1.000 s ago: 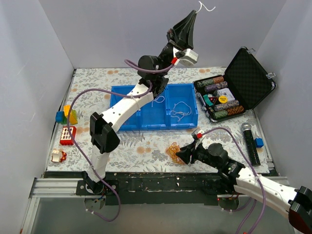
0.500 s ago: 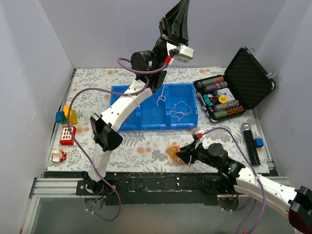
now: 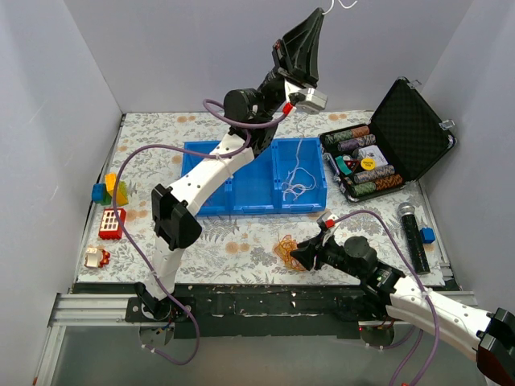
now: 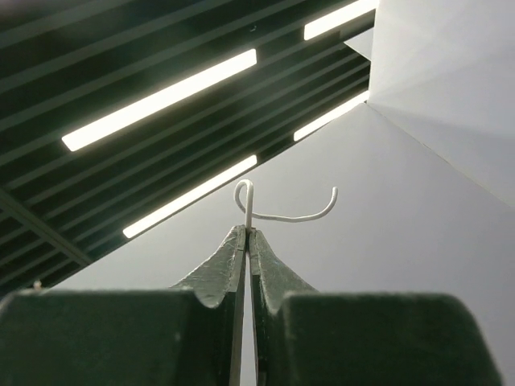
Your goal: Untangle the cables
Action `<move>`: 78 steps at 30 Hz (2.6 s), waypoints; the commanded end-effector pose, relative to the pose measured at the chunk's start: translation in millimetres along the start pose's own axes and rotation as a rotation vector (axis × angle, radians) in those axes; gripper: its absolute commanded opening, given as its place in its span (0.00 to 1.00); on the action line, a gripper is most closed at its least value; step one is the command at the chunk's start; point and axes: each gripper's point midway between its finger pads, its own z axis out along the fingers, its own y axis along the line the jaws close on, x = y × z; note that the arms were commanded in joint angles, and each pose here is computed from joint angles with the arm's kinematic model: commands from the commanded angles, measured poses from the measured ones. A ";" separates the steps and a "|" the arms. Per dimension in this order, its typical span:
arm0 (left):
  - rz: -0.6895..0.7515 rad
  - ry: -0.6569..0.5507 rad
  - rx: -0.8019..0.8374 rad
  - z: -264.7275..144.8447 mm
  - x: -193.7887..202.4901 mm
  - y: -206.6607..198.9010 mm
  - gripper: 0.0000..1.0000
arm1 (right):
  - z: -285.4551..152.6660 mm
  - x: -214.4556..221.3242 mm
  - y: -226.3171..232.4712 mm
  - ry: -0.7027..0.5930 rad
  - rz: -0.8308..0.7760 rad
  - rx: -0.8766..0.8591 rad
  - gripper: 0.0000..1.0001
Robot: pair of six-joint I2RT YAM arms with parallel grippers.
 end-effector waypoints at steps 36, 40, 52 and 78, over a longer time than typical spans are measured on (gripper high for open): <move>0.069 0.067 -0.025 -14.8 17.3 18.2 0.00 | 1.2 -4.8 2.0 -0.035 0.013 -0.009 0.49; 0.056 0.099 -0.005 -22.3 23.4 10.2 0.00 | 1.7 -6.2 2.8 -0.038 0.014 -0.011 0.49; -0.147 0.412 0.269 -144.2 60.7 -89.5 0.00 | 1.3 -6.9 2.2 -0.038 0.019 -0.005 0.48; -0.542 1.047 0.838 -341.5 40.5 -243.6 0.00 | 1.9 -9.1 -1.2 -0.044 0.032 0.018 0.48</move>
